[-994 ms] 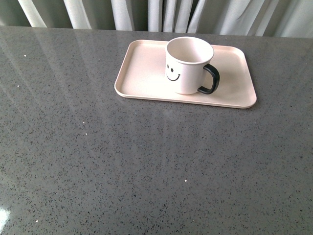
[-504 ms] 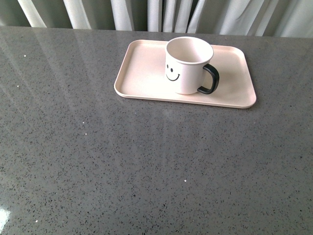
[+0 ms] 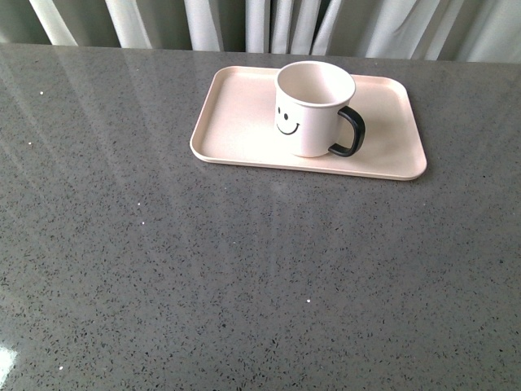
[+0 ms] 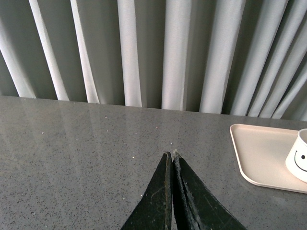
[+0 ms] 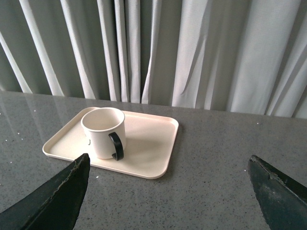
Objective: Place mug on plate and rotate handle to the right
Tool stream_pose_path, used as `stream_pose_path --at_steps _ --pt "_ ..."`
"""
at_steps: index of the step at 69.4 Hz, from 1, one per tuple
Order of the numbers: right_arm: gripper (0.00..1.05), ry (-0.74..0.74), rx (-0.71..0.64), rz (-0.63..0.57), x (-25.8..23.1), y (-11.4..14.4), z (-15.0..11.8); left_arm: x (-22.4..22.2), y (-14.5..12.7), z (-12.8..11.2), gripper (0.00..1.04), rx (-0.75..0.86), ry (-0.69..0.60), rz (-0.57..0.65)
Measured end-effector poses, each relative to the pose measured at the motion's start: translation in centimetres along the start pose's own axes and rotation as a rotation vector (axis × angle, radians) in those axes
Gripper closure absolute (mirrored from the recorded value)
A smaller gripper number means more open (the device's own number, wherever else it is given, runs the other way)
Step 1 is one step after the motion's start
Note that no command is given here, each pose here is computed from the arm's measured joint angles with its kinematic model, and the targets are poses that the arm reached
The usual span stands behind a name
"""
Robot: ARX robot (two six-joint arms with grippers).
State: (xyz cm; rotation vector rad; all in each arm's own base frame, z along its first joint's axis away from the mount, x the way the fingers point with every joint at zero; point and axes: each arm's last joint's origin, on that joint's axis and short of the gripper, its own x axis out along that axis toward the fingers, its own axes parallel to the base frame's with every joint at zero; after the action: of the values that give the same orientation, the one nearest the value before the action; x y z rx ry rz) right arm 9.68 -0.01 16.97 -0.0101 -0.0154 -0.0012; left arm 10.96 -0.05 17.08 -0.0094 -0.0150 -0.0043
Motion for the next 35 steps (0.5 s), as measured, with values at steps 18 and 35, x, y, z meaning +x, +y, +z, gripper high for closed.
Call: stream_pose_path --at_steps 18,35 --pt "0.09 0.000 0.000 0.000 0.0 0.0 0.0 -1.2 0.0 -0.3 1.03 0.001 0.015 0.001" --pt "0.09 0.000 0.000 0.000 0.0 0.0 0.0 -1.2 0.0 -0.4 0.80 0.001 0.018 0.001"
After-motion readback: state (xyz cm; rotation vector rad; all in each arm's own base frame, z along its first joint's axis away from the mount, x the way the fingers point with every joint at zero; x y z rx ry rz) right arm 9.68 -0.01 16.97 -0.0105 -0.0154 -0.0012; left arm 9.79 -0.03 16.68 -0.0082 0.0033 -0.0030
